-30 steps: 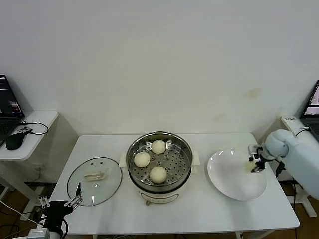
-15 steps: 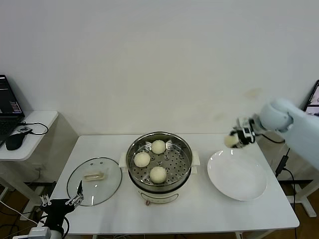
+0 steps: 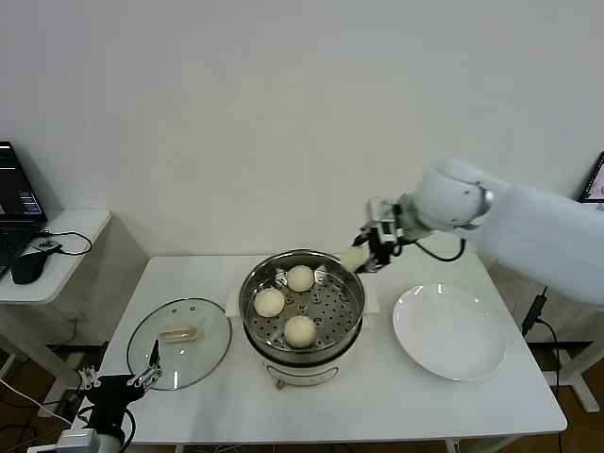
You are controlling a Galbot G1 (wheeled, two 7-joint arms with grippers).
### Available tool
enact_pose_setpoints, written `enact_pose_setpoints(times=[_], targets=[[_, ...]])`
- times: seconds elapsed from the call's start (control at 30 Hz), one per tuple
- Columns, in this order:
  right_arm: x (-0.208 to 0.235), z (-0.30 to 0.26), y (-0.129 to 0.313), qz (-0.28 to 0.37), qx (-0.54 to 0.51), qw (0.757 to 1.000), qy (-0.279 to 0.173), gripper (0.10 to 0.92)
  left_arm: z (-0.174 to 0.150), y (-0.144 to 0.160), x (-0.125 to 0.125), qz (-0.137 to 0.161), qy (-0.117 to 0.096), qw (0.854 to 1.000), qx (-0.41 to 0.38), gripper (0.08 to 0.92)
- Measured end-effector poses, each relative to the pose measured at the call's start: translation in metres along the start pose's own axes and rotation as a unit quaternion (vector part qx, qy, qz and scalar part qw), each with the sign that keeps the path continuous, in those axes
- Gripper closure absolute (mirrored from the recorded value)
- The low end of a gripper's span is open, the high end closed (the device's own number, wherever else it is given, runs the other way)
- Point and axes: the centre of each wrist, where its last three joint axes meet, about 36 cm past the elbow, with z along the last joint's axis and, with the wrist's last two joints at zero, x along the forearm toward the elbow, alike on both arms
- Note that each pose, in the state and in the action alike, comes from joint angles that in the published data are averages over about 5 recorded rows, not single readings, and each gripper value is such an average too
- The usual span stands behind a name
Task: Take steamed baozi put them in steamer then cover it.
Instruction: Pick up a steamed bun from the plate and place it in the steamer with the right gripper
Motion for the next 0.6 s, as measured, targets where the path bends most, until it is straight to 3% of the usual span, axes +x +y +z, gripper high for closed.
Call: enact_pose_setpoints(times=[0.6], targets=[[-0.083,-0.02,0.018,-0.025,-0.015,0.999,0.032,0.471,0.004,0.001,-0.005,-0.006,0.001,1.0,0.001,0.177]])
